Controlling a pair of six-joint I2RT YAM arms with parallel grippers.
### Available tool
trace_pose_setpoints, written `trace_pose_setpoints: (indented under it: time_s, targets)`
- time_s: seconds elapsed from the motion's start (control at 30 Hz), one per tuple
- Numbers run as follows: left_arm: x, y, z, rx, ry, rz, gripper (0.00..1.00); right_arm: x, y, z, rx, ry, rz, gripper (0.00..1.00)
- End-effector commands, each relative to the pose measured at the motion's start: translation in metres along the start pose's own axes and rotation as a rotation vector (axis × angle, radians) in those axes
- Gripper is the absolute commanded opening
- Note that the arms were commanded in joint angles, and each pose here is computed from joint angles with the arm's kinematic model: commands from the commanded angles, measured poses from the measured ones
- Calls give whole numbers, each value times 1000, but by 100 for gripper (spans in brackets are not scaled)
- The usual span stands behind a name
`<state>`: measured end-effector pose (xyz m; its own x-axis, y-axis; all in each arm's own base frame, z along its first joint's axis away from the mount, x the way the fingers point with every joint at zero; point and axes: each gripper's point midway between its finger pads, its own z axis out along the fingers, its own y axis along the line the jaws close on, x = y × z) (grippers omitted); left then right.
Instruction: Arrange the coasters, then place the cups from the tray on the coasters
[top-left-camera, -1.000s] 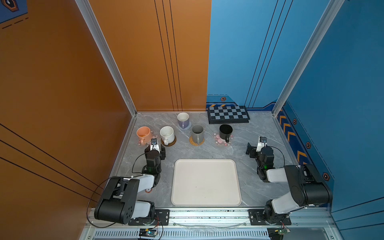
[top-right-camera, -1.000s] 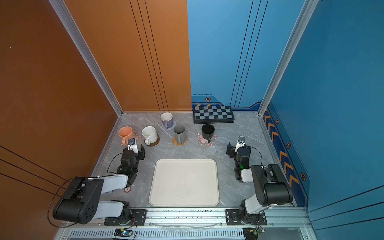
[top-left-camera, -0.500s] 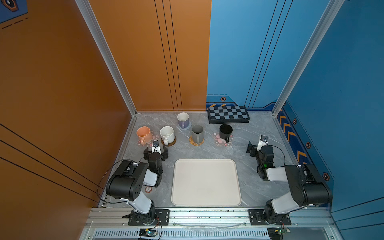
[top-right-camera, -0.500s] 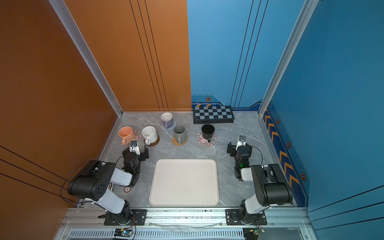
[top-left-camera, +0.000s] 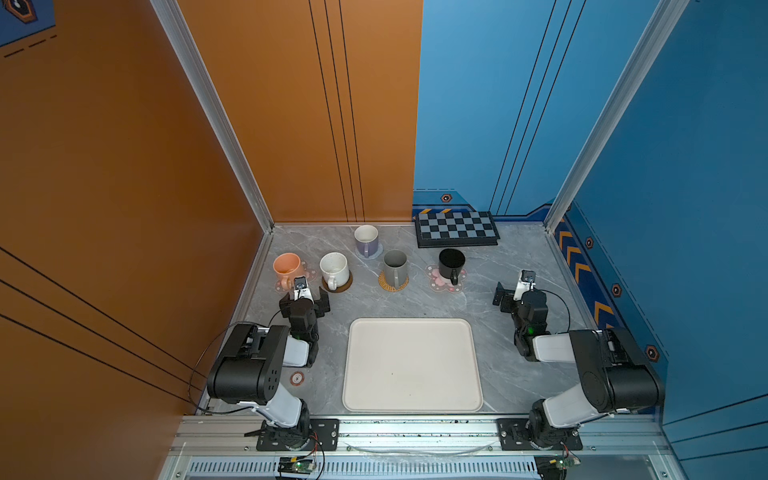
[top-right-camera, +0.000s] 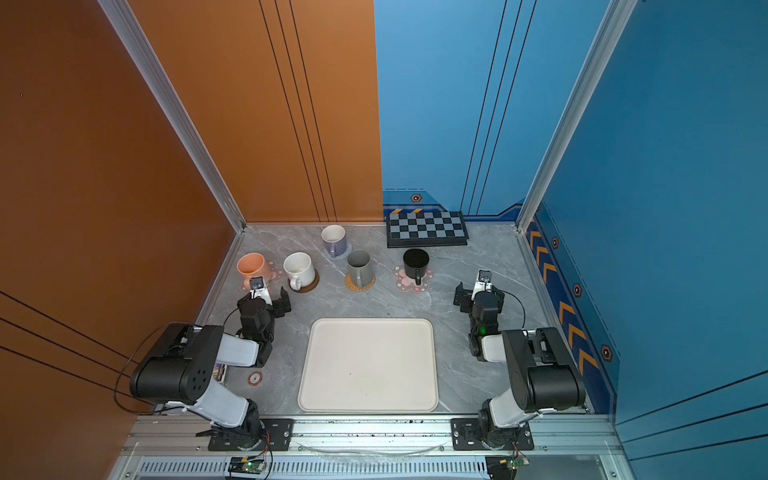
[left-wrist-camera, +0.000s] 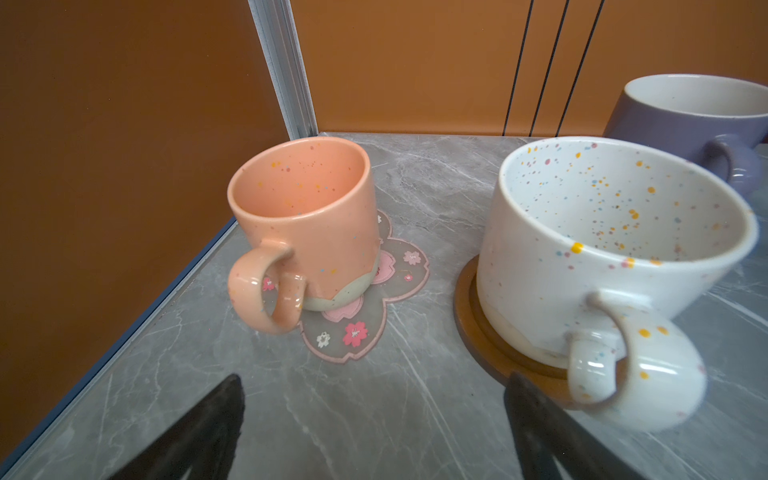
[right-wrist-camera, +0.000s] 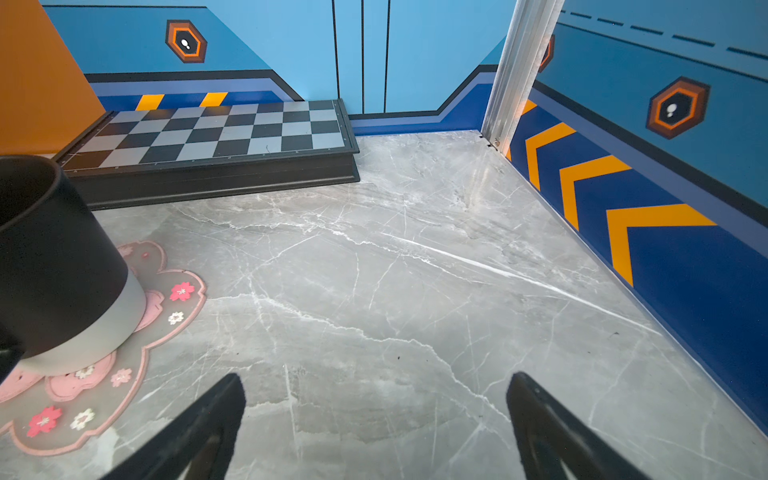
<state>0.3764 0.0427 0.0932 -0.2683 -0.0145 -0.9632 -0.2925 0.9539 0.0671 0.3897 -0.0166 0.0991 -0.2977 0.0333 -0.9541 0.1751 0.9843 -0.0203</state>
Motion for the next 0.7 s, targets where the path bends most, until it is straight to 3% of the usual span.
trace_pose_setpoints:
  time_s: [0.0,0.67]
  targets:
    - [-5,-3,4,10,8,-15,98,4,-7,4,33,22,8,100]
    - [-5,-15,5,46,16,30,98,4,-7,3,33,23,8,100]
